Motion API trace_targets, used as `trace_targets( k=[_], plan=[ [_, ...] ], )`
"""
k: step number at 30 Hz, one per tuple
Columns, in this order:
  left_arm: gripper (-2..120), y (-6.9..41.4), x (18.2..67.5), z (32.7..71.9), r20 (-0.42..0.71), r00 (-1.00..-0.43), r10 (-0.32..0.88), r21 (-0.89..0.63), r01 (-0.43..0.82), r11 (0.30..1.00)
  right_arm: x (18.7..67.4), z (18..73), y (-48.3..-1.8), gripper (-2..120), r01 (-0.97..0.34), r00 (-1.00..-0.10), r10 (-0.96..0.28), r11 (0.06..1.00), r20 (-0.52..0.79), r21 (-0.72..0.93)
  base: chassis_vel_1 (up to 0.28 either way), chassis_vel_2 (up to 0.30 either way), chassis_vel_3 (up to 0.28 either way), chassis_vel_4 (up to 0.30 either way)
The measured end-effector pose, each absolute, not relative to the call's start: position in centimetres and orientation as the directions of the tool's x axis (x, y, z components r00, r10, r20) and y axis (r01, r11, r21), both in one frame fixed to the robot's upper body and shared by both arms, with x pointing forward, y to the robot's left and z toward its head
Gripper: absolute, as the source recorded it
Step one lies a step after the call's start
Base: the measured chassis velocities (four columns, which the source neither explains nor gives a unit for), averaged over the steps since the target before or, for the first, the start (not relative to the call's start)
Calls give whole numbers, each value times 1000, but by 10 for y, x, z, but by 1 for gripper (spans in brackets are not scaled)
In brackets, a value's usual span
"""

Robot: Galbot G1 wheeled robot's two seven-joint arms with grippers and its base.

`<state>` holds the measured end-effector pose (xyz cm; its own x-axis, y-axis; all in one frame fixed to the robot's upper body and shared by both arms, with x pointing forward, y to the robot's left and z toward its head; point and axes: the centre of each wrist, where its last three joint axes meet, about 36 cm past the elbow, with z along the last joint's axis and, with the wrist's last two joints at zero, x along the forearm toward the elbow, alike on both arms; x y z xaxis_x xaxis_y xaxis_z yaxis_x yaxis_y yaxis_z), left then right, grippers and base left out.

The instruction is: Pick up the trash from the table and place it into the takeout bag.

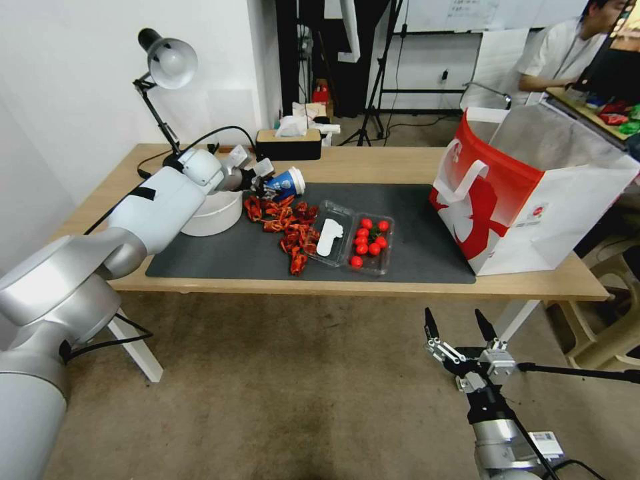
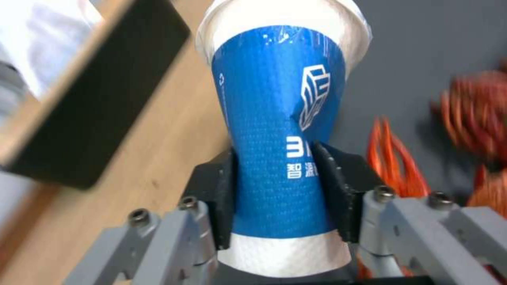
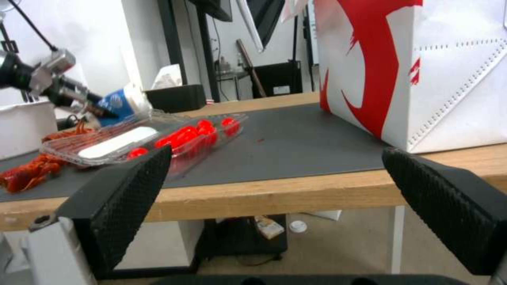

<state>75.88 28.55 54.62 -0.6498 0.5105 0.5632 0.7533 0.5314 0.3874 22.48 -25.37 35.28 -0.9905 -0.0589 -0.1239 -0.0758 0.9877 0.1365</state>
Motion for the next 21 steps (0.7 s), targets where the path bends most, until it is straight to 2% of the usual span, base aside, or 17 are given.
trace_targets(
  k=[5,7,9,10,11,13,14,16,19,21],
  plan=[
    [25,272,757,575,439,-685,581,384,728,568,224,353,-253,100,-76,-991,-59,988,-124,138,0,0,0,0],
    [18,247,750,609,314,-691,651,364,721,590,223,353,-253,100,-76,-991,-59,988,-123,137,0,0,0,0],
    [17,240,748,616,291,-689,664,361,722,591,223,353,-253,100,-76,-991,-59,988,-122,137,0,0,0,0],
    [15,214,740,642,213,-676,705,345,727,593,223,353,-252,100,-76,-991,-59,988,-123,137,0,0,0,0],
    [15,214,740,642,213,-676,705,345,727,593,223,353,-252,100,-76,-991,-59,988,-123,137,0,0,0,0],
    [12,164,723,675,100,-643,760,281,751,598,223,354,-250,100,-78,-990,-61,988,-128,133,0,0,0,0],
    [12,164,723,675,100,-643,760,281,751,598,223,354,-250,100,-78,-990,-61,988,-128,133,0,0,0,0],
    [12,114,705,690,25,-605,796,171,787,593,223,356,-248,100,-80,-989,-62,988,-134,133,0,0,0,0],
    [12,86,697,696,-2,-582,813,123,807,578,223,357,-247,100,-80,-989,-62,988,-136,133,0,0,0,0],
    [12,32,680,702,-35,-543,839,47,838,544,221,357,-246,100,-79,-989,-61,988,-137,130,0,0,0,0]
  ],
)
